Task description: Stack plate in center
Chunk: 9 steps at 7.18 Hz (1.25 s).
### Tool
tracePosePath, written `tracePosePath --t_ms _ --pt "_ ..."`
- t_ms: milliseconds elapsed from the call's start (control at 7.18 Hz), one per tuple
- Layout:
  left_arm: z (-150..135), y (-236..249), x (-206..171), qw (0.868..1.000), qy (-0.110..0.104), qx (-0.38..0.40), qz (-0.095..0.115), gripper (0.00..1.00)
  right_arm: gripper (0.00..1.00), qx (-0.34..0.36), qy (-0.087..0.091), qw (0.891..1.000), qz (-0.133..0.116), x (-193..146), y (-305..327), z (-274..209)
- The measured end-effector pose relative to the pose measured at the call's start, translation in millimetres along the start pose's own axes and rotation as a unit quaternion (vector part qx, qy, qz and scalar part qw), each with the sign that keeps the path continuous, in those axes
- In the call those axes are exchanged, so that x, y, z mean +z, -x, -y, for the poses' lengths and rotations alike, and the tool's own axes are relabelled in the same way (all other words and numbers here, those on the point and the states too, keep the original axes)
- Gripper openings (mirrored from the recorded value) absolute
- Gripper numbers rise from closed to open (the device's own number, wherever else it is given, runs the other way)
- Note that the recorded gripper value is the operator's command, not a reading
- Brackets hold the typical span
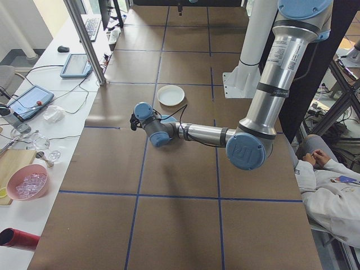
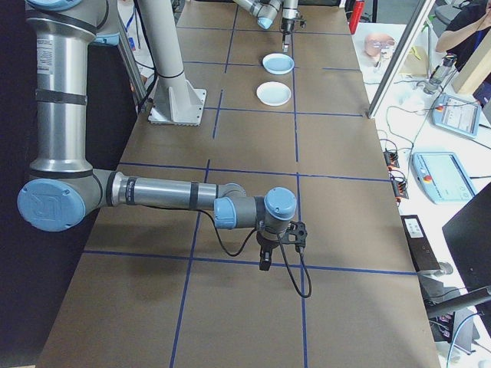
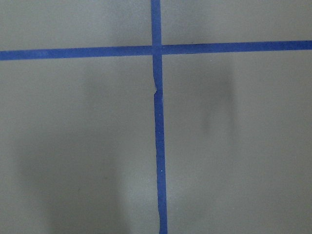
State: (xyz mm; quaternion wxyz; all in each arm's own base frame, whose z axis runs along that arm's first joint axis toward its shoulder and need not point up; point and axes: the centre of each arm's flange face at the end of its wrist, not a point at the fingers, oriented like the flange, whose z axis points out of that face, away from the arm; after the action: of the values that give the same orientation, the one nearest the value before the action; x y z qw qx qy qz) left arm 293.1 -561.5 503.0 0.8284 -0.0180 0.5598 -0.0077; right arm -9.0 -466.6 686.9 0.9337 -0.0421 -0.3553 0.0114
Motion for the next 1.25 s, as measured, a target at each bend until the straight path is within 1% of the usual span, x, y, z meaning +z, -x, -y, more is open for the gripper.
tracePosePath --t_ms 139,278,557,696,835,975,1114,1253 --pt "-3.1 -34.4 18.8 1.000 -0.005 -0.005 -0.002 1.00 1.00 0.000 0.000 1.000 0.000 0.0 0.0 0.0" --pt "-12.4 -67.6 35.2 1.000 -0.010 -0.003 -0.007 1.00 1.00 0.000 0.000 1.000 0.000 0.1 -0.1 -0.1" --pt "-45.9 -124.3 62.0 0.999 -0.022 0.023 -0.018 1.00 1.00 0.000 0.000 1.000 0.000 0.2 -0.2 -0.2" --pt "-64.2 -146.7 75.0 0.999 -0.027 0.034 -0.023 0.98 1.00 0.000 0.000 1.000 0.000 0.1 -0.1 -0.1" --pt "-76.3 -160.1 84.4 0.998 -0.030 0.041 -0.025 0.93 1.00 0.000 0.000 1.000 0.000 0.1 -0.1 -0.2" --pt "-81.7 -165.0 91.2 0.998 -0.032 0.042 -0.022 0.89 1.00 0.000 0.000 1.000 0.000 0.2 -0.2 -0.3" --pt "-82.4 -166.0 95.1 0.998 -0.036 0.041 -0.018 0.85 1.00 0.000 0.000 1.000 0.000 0.2 -0.2 -0.2" --pt "-80.5 -166.9 99.1 0.998 -0.037 0.040 -0.016 0.78 1.00 0.000 0.000 1.000 0.000 0.2 -0.2 -0.3"
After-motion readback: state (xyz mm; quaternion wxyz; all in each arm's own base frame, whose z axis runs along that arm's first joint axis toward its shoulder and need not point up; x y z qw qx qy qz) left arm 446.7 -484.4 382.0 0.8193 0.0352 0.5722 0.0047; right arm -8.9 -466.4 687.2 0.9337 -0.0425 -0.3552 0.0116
